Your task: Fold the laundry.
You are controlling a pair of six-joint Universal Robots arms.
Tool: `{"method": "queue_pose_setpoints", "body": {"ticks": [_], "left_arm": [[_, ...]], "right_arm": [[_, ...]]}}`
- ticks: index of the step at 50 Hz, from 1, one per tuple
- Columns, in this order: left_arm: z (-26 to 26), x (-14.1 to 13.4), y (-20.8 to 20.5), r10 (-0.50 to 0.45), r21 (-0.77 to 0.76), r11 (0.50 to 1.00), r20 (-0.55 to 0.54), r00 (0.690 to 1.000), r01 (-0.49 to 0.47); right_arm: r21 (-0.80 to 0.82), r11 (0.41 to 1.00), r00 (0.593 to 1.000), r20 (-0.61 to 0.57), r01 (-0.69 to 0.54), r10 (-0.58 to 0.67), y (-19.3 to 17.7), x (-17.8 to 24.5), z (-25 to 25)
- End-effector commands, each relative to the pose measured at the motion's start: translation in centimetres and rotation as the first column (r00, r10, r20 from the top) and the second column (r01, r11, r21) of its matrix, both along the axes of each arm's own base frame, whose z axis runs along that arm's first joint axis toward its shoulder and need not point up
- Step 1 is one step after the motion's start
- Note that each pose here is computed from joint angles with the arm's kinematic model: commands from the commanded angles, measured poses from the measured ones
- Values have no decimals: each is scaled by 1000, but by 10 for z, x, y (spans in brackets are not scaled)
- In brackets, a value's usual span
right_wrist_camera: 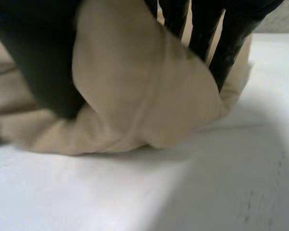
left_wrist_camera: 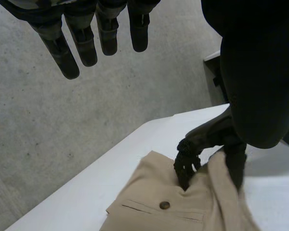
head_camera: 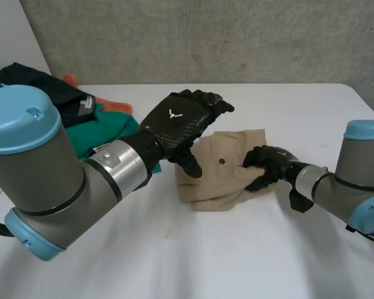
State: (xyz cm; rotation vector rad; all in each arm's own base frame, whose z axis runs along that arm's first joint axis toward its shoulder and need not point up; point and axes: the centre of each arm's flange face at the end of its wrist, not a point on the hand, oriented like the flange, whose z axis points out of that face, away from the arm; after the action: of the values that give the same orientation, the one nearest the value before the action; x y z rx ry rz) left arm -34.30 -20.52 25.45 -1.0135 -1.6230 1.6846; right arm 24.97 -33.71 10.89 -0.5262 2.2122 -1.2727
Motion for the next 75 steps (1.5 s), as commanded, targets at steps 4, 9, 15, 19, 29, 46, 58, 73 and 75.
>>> {"method": "queue_pose_setpoints", "body": {"ticks": [4, 9, 15, 19, 29, 46, 58, 73, 75], "left_arm": [[-1, 2, 0, 4, 4, 1000, 3, 1000, -4], [-1, 2, 0, 4, 2, 1000, 1, 1000, -4], [0, 1, -1, 4, -12, 1000, -8, 1000, -4], [1, 0, -1, 1, -17, 1000, -12, 1000, -1], [3, 0, -4, 7, -26, 1000, -18, 1000, -8], [5, -3, -2, 1, -32, 999, -22, 1000, -2], [2, -2, 6, -7, -18, 1000, -13, 1000, 6], [11, -1, 9, -9, -36, 999, -27, 1000, 8], [12, 1, 9, -6, -37, 999, -28, 1000, 4]], "right_arm": [[-150, 983, 994, -5, 104, -106, -40, 0, 11], [-240, 941, 968, -15, 240, -251, -71, -11, 19], [-314, 863, 908, -7, 396, -419, -122, -48, 23], [-338, 844, 890, -37, 417, -455, -148, -61, 15], [-500, 693, 786, -37, 520, -617, -207, -141, 23], [-536, 671, 775, -49, 512, -630, -219, -197, 24], [-661, 641, 611, -334, 391, -717, -218, -226, 14], [-717, 659, 592, -436, 227, -678, -195, -209, 53], [-718, 658, 588, -438, 226, -680, -186, -210, 62]]}}
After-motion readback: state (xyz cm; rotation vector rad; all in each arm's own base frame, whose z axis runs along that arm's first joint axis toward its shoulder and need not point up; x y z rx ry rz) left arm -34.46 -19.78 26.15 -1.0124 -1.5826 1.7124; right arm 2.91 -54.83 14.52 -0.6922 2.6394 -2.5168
